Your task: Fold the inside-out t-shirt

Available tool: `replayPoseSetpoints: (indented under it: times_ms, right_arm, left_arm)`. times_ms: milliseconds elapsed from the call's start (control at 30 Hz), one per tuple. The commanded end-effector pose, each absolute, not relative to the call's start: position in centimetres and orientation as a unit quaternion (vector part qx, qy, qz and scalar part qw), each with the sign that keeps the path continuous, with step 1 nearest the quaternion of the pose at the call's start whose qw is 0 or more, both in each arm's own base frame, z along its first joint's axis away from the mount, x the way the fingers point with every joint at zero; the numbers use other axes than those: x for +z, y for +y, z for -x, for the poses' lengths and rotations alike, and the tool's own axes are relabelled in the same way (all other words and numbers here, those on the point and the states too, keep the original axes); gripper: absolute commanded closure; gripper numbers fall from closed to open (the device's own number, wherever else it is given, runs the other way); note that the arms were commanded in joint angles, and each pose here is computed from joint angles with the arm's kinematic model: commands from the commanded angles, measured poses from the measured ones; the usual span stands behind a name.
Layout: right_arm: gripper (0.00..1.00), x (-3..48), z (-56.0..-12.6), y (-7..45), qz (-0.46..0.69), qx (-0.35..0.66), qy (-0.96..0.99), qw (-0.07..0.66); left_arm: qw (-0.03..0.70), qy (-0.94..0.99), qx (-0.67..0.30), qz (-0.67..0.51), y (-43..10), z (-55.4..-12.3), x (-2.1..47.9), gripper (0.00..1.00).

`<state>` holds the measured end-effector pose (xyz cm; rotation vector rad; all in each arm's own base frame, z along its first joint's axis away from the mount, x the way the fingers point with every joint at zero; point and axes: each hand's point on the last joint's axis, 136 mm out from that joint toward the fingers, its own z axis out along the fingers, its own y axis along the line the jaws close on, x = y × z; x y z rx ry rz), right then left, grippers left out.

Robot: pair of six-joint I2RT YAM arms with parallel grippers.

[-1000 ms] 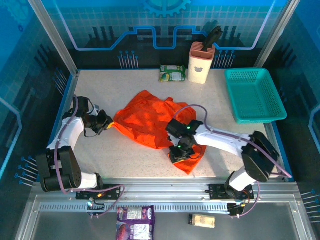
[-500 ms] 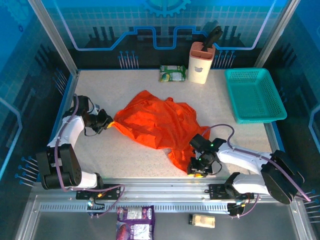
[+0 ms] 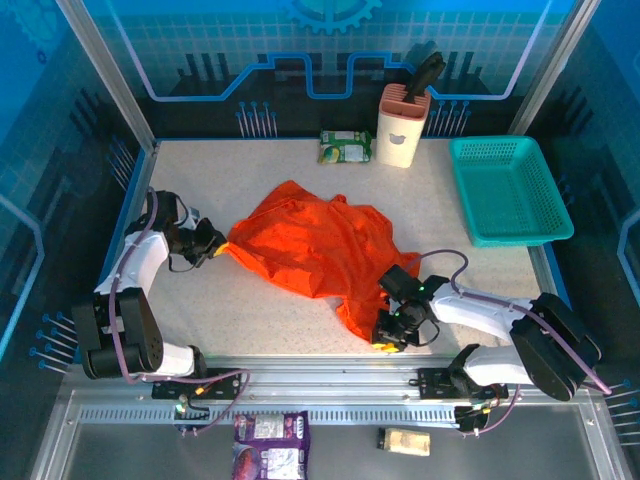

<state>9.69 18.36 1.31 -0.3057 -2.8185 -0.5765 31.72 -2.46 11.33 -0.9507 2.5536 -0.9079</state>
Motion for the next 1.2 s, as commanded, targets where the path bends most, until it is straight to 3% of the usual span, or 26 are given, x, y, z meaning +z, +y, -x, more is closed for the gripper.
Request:
replayPoseSetpoints:
  times_ms: [0,200,433,733,933,1033,1167]
  right_arm:
    - [0.84,1.1,-10.7,18.3,0.109,-0.199,-0.968,0.103]
    - [0.99,4.2,-12.9,17.3,0.109,-0.201,-0.973,0.033]
    - [1.00,13.4,-18.5,12.7,0.117,-0.195,-0.963,-0.145]
    - [1.00,35.7,-25.1,5.0,0.074,-0.109,-0.886,-0.445]
    - [1.00,51.3,-25.4,3.5,0.050,-0.097,-0.779,-0.617]
    - [1.00,53.5,-26.0,4.0,0.051,-0.117,-0.756,-0.642]
    - [1.00,50.3,-28.4,5.9,0.052,-0.161,-0.777,-0.606]
  left_arm:
    - [0.133,0.886,-0.309,0.320,-2.6,-31.7,11.6,1.00]
    - [0.141,0.884,-0.312,0.318,-2.6,-31.8,12.3,1.00]
    - [0.172,0.875,-0.332,0.307,-2.9,-32.7,14.6,1.00]
    - [0.202,0.864,-0.374,0.269,-4.4,-34.0,18.3,1.00]
    - [0.236,0.852,-0.419,0.209,-7.8,-36.5,22.7,1.00]
    - [0.290,0.825,-0.453,0.175,-8.3,-37.9,29.3,1.00]
    - [0.440,0.778,-0.438,0.097,-6.4,-36.7,45.2,1.00]
